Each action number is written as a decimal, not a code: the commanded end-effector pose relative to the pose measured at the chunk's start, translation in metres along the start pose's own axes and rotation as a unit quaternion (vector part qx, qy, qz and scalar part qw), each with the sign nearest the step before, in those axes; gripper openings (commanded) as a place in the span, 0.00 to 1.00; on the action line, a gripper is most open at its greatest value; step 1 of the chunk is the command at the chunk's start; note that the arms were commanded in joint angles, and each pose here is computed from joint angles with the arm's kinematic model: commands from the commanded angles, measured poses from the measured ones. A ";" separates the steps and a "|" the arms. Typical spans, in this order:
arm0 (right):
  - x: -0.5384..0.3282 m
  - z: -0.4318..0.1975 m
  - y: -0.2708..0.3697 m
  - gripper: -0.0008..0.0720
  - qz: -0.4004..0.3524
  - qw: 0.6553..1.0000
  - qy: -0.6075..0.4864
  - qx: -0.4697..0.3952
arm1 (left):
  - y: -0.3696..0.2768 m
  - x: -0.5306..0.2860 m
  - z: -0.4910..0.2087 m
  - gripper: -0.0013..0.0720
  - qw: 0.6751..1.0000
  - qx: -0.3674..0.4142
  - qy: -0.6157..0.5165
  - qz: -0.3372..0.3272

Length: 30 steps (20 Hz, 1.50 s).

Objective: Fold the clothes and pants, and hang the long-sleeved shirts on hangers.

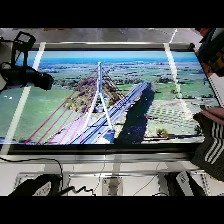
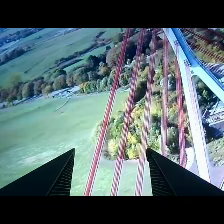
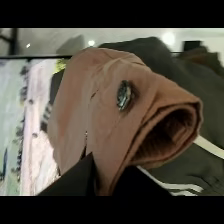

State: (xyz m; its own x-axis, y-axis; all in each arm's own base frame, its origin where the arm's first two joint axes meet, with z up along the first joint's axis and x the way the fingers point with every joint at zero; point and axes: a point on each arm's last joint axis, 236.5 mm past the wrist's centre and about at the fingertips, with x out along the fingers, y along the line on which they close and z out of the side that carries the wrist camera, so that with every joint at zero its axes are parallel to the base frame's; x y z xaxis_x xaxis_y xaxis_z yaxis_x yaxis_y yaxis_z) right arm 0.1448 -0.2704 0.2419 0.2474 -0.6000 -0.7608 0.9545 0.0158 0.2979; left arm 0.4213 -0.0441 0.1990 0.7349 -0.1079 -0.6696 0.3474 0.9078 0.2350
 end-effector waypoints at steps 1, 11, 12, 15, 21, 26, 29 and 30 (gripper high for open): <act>-0.003 0.005 -0.038 0.56 -0.054 0.997 0.001 0.052 | 0.001 -0.001 0.001 0.69 1.000 0.000 -0.002 0.001; 0.027 -0.028 0.047 0.04 0.079 0.990 0.076 -0.094 | 0.001 -0.001 0.001 0.69 1.000 0.000 -0.002 0.001; 0.030 -0.043 0.063 0.04 0.095 0.981 0.094 -0.139 | 0.001 -0.001 0.001 0.69 1.000 0.000 -0.002 0.001; 0.026 -0.097 0.126 0.04 0.161 0.942 0.116 -0.271 | 0.001 -0.001 0.001 0.69 1.000 0.000 -0.002 0.002; -0.056 -0.237 0.236 0.04 0.340 0.777 0.066 -0.525 | 0.001 -0.001 0.001 0.69 1.000 0.000 -0.002 0.002; -0.081 -0.298 0.243 0.04 0.361 0.698 0.055 -0.615 | 0.001 -0.001 0.001 0.69 1.000 0.000 -0.002 0.001; -0.079 -0.303 0.238 0.04 0.356 0.697 0.069 -0.619 | 0.001 -0.001 0.001 0.69 1.000 0.000 -0.002 0.001; -0.080 -0.303 0.240 0.04 0.359 0.697 0.068 -0.617 | 0.001 -0.001 0.001 0.69 1.000 0.000 -0.002 0.002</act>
State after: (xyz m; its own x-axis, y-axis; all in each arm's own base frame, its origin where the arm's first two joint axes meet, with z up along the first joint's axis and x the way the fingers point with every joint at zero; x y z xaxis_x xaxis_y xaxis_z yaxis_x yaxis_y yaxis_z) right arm 0.4030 0.0127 0.2013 0.6716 -0.0173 -0.7408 0.0134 0.9998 -0.0112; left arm 0.4214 -0.0439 0.2000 0.7372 -0.1074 -0.6670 0.3456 0.9083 0.2358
